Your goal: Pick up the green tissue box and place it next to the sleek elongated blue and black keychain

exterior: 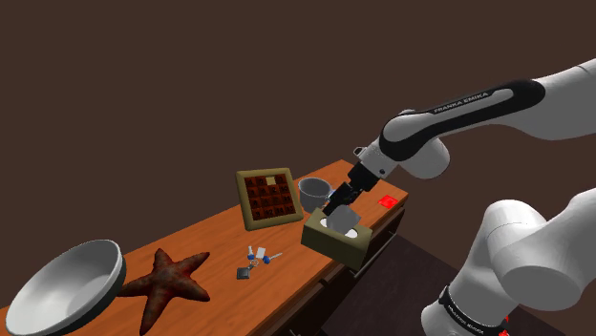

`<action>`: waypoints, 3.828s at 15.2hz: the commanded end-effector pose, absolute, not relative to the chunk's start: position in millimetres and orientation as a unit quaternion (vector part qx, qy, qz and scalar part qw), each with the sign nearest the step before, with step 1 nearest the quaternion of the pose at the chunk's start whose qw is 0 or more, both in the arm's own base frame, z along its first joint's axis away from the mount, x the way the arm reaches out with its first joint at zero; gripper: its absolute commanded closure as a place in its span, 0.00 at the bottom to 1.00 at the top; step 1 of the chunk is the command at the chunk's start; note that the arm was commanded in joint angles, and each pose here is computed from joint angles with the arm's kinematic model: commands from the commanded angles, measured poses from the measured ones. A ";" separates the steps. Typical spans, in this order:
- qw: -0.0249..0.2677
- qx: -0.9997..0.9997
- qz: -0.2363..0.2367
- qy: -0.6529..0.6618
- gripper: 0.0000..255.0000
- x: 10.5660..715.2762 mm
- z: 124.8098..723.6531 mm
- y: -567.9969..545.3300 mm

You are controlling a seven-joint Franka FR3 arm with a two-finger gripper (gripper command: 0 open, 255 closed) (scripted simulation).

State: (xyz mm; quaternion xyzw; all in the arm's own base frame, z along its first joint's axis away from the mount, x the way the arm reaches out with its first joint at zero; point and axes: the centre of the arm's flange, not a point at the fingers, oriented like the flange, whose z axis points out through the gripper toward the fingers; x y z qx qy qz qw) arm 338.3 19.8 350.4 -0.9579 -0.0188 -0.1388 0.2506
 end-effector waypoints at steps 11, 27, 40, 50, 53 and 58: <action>0.251 -0.958 -0.139 -0.019 1.00 338.4 351.3 19.6; 0.251 -0.958 -0.139 -0.019 1.00 338.4 418.9 20.2; 0.251 -0.958 -0.139 -0.019 1.00 338.4 487.5 20.2; 0.251 -0.958 -0.139 -0.019 1.00 338.4 540.3 20.2; 0.251 -0.958 -0.139 -0.019 1.00 338.4 556.2 20.2; 0.251 -0.958 -0.139 -0.019 1.00 338.4 578.4 20.2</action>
